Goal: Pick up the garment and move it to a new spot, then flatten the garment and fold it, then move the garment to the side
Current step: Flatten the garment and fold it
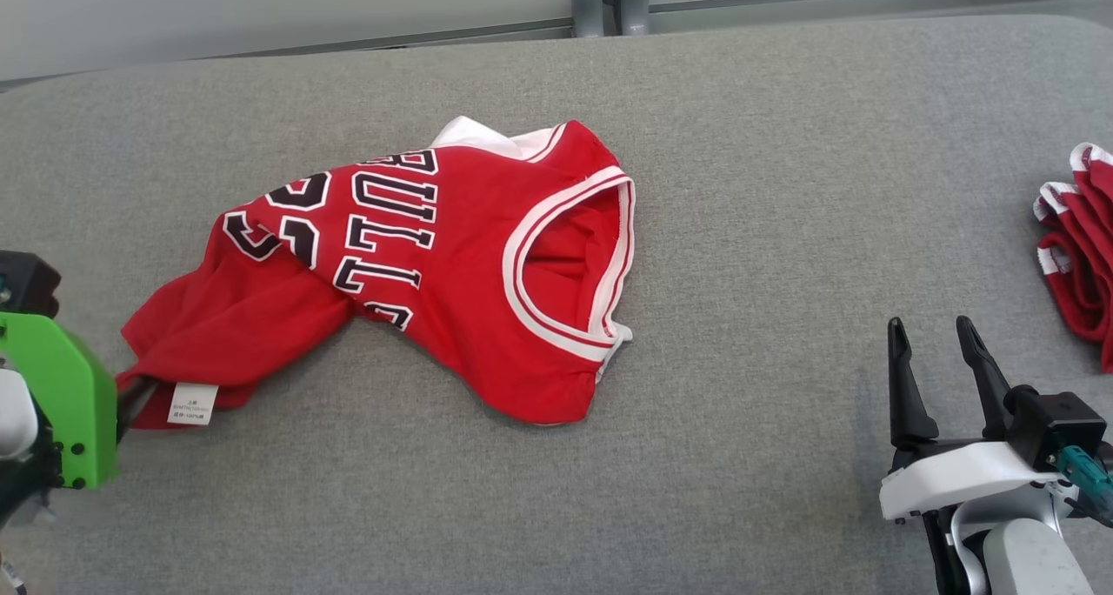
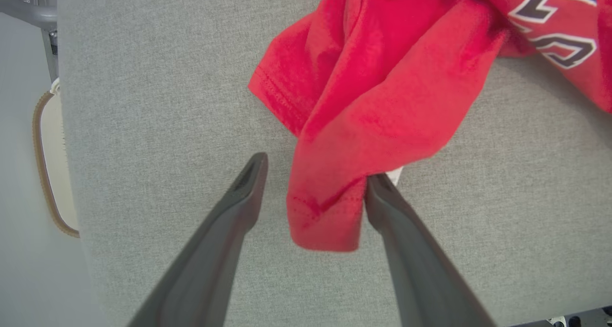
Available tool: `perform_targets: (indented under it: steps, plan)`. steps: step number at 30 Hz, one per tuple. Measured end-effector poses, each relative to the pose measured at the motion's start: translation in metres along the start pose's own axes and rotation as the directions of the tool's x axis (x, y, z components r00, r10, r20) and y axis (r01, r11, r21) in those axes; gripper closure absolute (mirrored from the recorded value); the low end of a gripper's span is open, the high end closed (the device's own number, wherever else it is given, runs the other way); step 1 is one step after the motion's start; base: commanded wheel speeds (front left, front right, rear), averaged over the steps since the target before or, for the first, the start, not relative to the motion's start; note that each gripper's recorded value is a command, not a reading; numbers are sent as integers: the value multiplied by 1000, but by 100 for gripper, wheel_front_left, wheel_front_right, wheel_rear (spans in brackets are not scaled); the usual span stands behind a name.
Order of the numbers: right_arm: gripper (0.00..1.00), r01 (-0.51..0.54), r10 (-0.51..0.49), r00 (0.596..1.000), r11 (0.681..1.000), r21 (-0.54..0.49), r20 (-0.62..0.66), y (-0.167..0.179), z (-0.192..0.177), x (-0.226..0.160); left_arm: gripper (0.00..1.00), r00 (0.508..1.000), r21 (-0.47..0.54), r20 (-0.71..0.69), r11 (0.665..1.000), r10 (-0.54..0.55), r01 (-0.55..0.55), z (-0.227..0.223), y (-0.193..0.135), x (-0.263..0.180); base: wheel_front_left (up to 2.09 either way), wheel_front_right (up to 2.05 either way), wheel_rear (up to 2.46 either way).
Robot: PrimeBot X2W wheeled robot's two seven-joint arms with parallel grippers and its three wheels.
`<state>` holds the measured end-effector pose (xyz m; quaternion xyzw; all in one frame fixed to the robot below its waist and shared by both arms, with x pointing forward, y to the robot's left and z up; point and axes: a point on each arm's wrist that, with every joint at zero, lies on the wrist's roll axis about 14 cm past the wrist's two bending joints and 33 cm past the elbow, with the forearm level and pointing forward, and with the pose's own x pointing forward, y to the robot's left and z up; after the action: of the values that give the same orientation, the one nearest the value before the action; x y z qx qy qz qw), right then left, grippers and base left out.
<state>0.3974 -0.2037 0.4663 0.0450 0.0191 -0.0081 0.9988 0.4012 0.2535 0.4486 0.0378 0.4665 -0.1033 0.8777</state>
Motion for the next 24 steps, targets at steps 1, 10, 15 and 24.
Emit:
perform_targets:
  steps: [1,10,15,24]
  plan:
    - [0,-2,2,1000,1000,0,-2,1,-1,1,0,1000,-19,10,1000,10,-10,1,5,0,0,0,0]
    - [0,-1,1,1000,1000,5,-13,1,-5,1,0,928,-141,342,985,146,-103,63,31,-17,0,0,0]
    - [0,22,-22,1000,1000,4,-14,-7,-4,-3,0,839,-58,544,998,3,34,92,-42,-28,0,0,0]
    - [0,52,-52,998,999,-5,-23,-18,-7,-8,0,833,14,434,927,-343,374,39,-202,5,0,0,0]
